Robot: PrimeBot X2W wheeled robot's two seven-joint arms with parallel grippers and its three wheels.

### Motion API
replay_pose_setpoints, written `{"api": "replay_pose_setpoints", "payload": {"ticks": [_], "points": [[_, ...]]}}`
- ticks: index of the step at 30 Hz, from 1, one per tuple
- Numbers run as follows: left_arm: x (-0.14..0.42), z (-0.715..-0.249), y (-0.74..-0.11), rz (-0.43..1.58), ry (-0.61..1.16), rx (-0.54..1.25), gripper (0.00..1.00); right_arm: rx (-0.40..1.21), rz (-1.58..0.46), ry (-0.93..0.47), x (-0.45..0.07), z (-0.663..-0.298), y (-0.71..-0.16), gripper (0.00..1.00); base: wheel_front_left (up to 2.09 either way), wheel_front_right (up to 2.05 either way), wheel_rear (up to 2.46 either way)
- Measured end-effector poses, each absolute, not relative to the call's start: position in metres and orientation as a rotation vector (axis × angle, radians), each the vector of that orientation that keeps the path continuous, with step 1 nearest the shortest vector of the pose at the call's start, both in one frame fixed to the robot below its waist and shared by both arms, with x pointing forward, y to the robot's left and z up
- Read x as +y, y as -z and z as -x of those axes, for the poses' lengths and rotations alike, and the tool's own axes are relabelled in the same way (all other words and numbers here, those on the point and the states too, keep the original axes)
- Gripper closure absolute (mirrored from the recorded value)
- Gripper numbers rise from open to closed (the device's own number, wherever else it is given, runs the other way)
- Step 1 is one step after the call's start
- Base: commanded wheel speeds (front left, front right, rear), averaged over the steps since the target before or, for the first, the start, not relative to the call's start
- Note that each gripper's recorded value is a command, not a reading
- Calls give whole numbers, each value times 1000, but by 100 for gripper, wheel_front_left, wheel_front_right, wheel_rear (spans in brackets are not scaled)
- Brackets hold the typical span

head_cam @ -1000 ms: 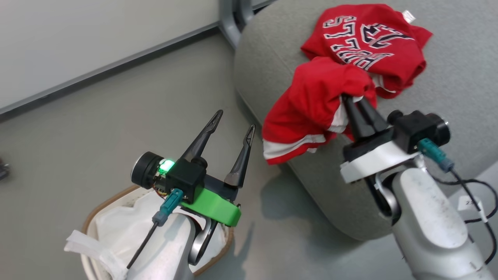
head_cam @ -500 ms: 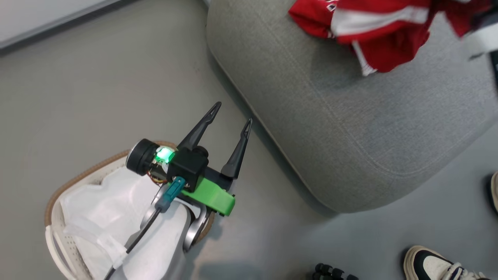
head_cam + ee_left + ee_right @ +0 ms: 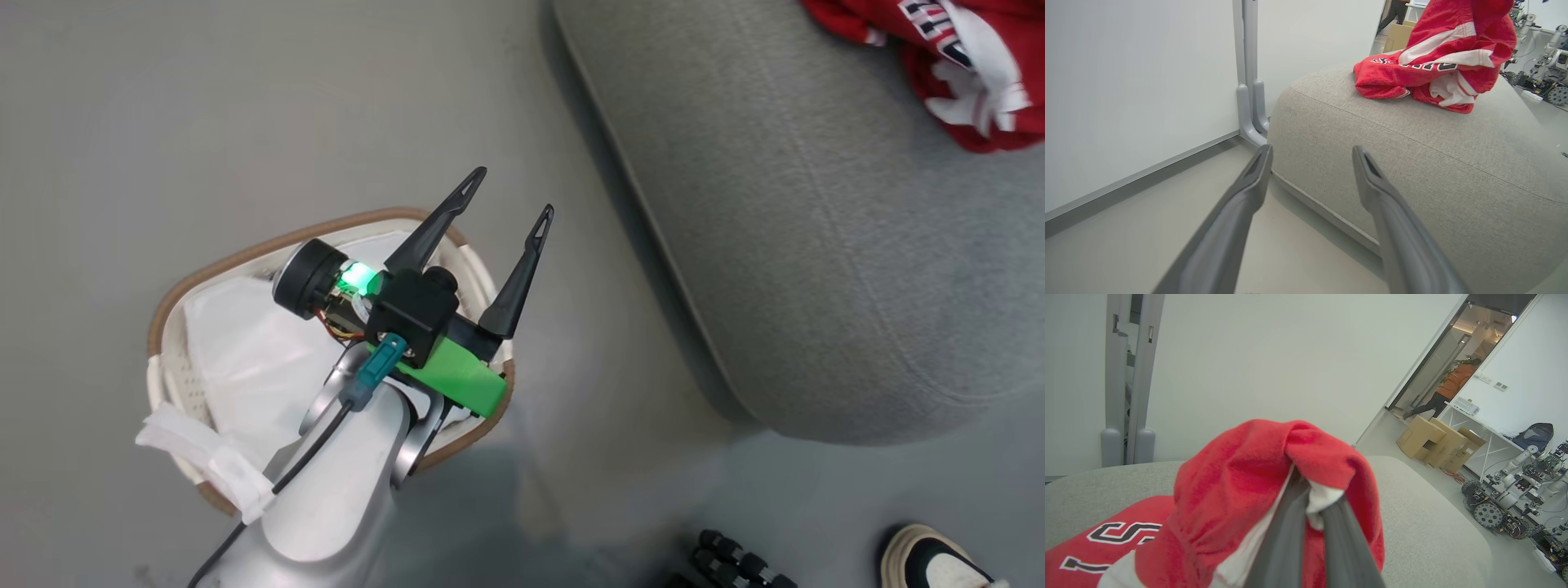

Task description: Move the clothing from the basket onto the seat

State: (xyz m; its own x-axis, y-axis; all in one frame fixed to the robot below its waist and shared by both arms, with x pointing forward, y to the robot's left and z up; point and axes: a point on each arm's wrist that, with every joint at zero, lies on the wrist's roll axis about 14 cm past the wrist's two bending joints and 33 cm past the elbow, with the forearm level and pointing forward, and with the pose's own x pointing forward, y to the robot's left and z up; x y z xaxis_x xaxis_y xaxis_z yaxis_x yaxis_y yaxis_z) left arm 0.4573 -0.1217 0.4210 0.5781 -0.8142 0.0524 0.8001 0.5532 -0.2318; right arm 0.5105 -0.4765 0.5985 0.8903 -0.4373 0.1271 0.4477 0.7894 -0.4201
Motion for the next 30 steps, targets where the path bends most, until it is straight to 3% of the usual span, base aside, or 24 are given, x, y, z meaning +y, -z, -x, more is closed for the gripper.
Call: {"api": "replay_pose_setpoints", "payload": {"ticks": [6,11,19,30], "points": [[-89,-473,-402,224,853,103,0,138,350,423,-447,-512,-497,0,0,0,0],[-66,-482,-404,208,771,101,0,185,295,387,-421,-493,-461,0,0,0,0],[-30,-486,-422,175,634,76,0,61,261,211,-344,-485,-483,0,0,0,0],[63,-476,-437,110,327,73,0,-73,86,86,-266,-469,-511,0,0,0,0]]}}
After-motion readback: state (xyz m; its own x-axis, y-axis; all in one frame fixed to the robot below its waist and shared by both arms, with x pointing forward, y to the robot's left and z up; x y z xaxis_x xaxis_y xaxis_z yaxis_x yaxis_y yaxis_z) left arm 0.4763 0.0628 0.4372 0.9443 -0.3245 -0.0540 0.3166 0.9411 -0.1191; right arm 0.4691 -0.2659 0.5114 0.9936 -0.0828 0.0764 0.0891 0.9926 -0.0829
